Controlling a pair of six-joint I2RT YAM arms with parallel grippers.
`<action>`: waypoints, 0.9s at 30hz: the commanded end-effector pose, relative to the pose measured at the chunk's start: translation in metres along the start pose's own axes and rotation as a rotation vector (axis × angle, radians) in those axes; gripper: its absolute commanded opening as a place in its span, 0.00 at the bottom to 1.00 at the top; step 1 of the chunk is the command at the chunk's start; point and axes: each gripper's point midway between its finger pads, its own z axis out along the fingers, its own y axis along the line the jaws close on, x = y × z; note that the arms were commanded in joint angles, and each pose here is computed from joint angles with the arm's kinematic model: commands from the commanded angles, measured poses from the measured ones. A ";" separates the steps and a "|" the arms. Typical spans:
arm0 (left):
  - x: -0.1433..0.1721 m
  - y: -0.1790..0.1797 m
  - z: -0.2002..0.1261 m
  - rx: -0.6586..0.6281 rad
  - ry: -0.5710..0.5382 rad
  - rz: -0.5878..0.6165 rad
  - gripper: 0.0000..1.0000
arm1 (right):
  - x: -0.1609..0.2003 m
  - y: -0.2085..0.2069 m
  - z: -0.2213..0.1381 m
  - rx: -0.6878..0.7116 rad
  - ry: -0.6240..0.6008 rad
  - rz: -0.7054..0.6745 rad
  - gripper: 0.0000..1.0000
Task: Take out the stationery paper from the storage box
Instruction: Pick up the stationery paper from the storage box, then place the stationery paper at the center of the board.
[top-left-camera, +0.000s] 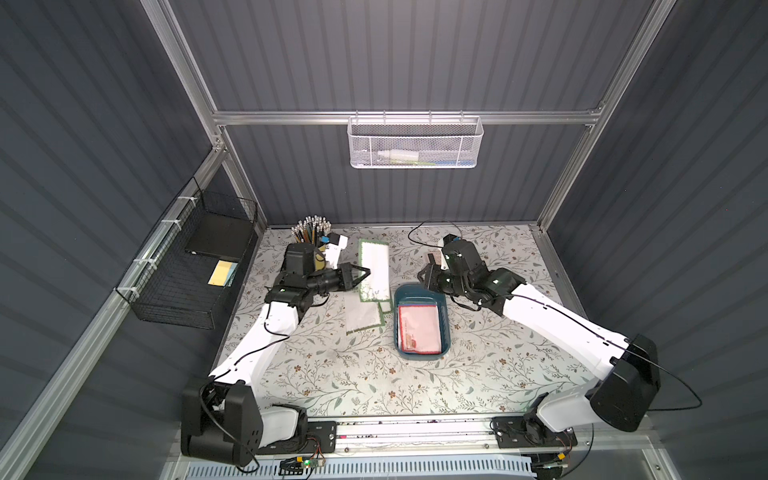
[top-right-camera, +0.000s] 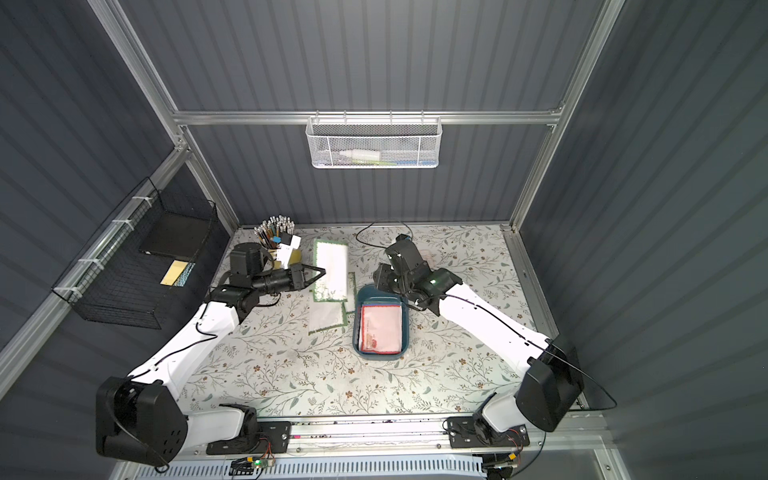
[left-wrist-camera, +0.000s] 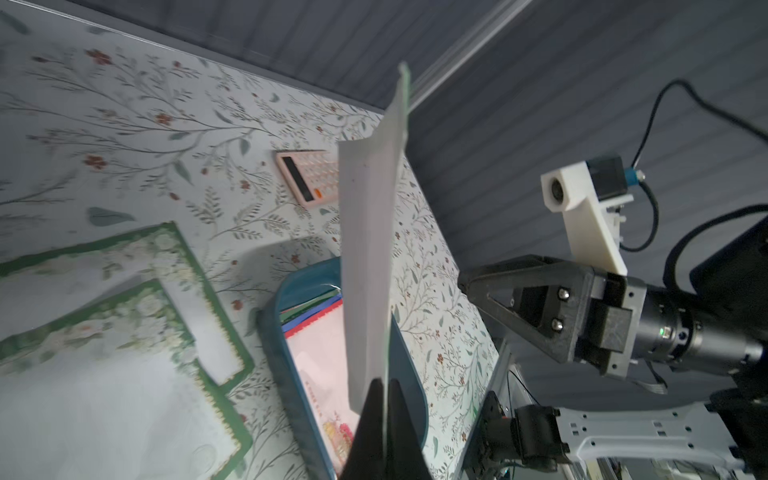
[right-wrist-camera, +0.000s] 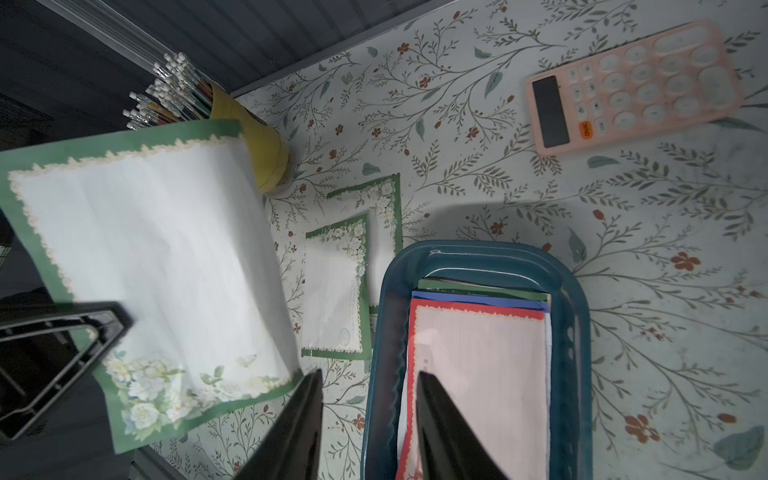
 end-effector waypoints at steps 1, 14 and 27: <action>0.027 0.028 -0.008 -0.084 0.051 -0.092 0.00 | 0.013 -0.007 0.011 0.026 0.049 -0.011 0.42; 0.078 0.079 0.008 -0.174 0.161 -0.239 0.00 | 0.039 -0.031 0.031 0.134 0.150 -0.019 0.43; 0.114 0.102 0.010 -0.227 0.228 -0.351 0.06 | 0.084 -0.066 0.072 0.340 0.309 -0.062 0.44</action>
